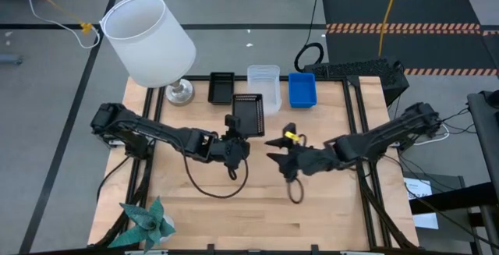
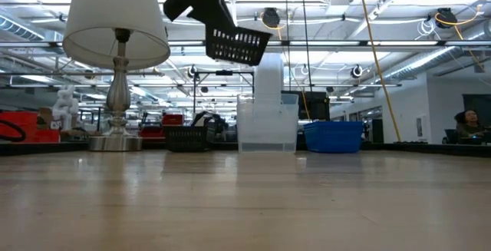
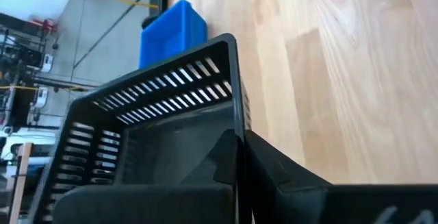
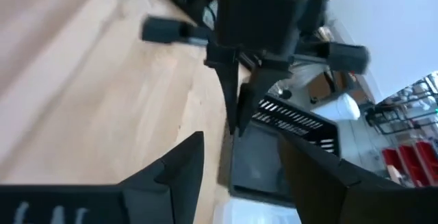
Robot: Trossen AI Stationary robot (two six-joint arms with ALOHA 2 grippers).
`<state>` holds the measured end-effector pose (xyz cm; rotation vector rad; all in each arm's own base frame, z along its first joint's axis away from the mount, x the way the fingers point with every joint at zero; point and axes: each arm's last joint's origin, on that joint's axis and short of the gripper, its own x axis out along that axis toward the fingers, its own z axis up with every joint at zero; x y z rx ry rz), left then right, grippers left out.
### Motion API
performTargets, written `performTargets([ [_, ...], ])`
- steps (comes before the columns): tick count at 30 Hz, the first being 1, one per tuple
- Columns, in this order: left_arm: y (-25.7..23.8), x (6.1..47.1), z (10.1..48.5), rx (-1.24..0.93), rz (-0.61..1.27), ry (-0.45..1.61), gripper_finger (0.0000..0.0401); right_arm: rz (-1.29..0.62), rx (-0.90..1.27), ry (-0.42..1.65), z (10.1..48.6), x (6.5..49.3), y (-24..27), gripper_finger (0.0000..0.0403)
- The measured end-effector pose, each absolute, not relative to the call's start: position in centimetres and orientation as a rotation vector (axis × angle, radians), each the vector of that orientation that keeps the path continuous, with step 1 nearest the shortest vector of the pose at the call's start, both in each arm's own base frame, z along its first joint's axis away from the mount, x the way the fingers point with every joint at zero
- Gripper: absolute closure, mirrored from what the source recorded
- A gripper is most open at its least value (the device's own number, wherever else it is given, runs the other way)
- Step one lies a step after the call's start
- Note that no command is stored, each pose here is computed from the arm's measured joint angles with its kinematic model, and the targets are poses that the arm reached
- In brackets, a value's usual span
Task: Stack baskets by color
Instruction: Stack the bottom black bin on the stacked black bins
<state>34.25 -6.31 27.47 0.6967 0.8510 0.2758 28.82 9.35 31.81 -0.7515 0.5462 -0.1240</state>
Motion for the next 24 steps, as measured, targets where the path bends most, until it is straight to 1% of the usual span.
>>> performTargets([
  [3, -6.0, 33.6, 28.1, 0.732, 0.257, 0.868, 0.0381, -0.104, -0.706, 0.535, 32.8, 26.9, 9.6, 0.0223],
  [6, -5.3, 32.9, 29.7, 0.735, 0.224, 0.831, 0.0389, -0.093, -0.668, 0.525, 33.3, 25.0, 9.5, 0.0223],
  [9, -3.8, 31.7, 31.4, 0.709, 0.176, 0.804, 0.0393, -0.086, -0.632, 0.492, 33.7, 23.2, 9.3, 0.0224],
  [14, -0.6, 29.7, 33.6, 0.645, 0.080, 0.729, 0.0386, -0.078, -0.580, 0.450, 33.6, 20.5, 8.6, 0.0224],
  [18, 2.1, 28.3, 32.8, 0.618, -0.014, 0.700, 0.0393, -0.091, -0.528, 0.426, 33.2, 18.9, 7.8, 0.0224],
  [22, 4.4, 27.3, 31.2, 0.613, 0.024, 0.666, 0.0385, -0.100, -0.486, 0.414, 32.6, 18.0, 7.3, 0.0224],
  [24, 5.4, 26.9, 30.4, 0.620, 0.035, 0.680, 0.0386, -0.101, -0.480, 0.405, 32.2, 17.7, 7.2, 0.0224],
])
